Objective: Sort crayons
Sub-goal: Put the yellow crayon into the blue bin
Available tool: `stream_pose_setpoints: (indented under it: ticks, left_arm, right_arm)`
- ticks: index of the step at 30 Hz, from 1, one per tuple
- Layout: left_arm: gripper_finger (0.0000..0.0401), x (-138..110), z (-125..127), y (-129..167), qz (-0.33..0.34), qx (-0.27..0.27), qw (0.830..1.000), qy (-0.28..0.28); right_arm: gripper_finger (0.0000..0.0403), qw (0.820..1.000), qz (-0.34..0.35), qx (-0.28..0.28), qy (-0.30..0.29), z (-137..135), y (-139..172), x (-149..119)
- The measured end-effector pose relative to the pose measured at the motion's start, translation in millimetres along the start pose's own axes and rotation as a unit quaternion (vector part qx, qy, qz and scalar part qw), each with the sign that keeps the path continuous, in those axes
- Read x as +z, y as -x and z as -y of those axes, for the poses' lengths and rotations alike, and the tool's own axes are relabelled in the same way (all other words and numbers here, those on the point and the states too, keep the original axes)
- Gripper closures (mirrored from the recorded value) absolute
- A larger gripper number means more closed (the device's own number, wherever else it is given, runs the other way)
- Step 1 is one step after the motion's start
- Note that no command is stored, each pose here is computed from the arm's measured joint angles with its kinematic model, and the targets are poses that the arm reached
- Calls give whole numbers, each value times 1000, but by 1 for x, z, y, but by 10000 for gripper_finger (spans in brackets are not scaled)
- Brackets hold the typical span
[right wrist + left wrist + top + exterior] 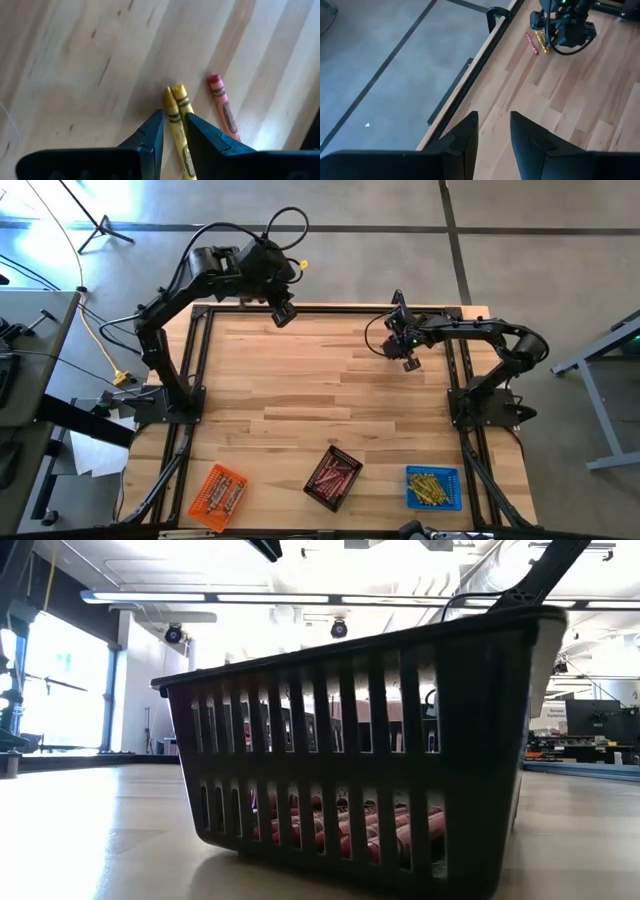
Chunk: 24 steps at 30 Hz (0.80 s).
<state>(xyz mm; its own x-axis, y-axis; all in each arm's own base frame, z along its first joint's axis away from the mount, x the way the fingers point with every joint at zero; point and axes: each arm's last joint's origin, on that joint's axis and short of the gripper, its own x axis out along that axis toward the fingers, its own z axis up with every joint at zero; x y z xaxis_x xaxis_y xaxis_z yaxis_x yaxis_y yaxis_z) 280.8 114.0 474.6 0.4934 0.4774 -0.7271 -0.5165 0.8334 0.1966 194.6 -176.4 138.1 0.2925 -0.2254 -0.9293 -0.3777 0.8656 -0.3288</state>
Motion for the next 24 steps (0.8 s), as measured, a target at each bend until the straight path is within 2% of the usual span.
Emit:
stream_pose_setpoints:
  ticks: [24]
  left_arm:
    - [300,-1,0,0,-7,-1,1000,16]
  right_arm:
    - [336,998,-19,51,27,-10,0,0]
